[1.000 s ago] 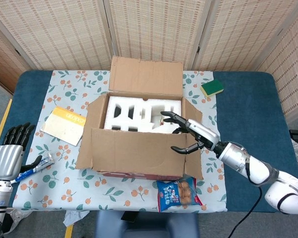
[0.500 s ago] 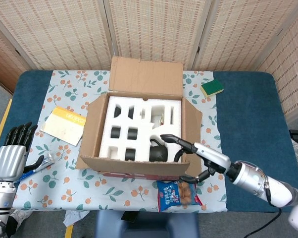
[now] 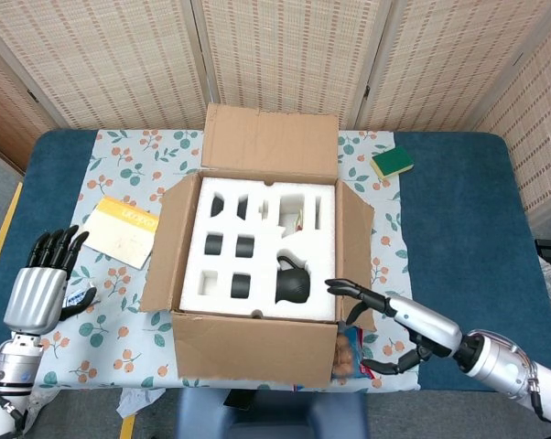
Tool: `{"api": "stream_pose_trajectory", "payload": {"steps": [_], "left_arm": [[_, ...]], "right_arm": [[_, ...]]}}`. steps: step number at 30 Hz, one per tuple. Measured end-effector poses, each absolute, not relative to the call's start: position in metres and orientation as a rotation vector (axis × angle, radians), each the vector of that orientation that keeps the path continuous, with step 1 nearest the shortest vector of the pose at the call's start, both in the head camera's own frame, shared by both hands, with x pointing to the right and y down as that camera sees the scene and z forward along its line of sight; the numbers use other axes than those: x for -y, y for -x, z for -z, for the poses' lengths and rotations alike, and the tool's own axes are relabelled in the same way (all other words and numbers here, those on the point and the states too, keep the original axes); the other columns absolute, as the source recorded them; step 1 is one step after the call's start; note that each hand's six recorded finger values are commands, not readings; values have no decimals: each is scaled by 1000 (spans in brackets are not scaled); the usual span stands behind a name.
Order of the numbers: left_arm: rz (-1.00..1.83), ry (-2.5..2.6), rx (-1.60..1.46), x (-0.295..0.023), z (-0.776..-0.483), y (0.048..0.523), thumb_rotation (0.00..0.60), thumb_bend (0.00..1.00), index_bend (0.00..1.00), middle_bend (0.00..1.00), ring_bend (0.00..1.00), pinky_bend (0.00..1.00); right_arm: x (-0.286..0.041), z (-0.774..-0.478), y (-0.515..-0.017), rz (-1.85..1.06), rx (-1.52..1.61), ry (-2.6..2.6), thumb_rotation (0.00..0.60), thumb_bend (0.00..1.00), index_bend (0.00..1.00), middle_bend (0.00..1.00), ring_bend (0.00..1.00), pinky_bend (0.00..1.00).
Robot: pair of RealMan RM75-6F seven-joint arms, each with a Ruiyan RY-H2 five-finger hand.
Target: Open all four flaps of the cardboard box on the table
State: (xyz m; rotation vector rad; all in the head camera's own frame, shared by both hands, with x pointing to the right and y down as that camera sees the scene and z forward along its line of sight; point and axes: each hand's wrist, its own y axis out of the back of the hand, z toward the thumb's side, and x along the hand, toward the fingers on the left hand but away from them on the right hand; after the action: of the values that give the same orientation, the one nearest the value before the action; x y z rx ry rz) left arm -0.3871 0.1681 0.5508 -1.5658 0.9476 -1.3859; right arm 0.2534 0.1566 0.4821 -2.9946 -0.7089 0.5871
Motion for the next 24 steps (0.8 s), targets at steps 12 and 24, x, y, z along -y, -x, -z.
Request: {"api": "stream_pose_trajectory", "payload": {"steps": [12, 24], "left_arm": [[1415, 1603, -936, -184, -553, 398, 600, 342, 0, 62, 41, 85], [1375, 1558, -986, -214, -551, 421, 600, 343, 0, 62, 56, 110]], "right_arm": [[-142, -508, -293, -825, 781, 2315, 600, 387, 0, 0, 0, 0], [-170, -530, -380, -1241, 804, 1505, 600, 387, 0, 0, 0, 0]]}}
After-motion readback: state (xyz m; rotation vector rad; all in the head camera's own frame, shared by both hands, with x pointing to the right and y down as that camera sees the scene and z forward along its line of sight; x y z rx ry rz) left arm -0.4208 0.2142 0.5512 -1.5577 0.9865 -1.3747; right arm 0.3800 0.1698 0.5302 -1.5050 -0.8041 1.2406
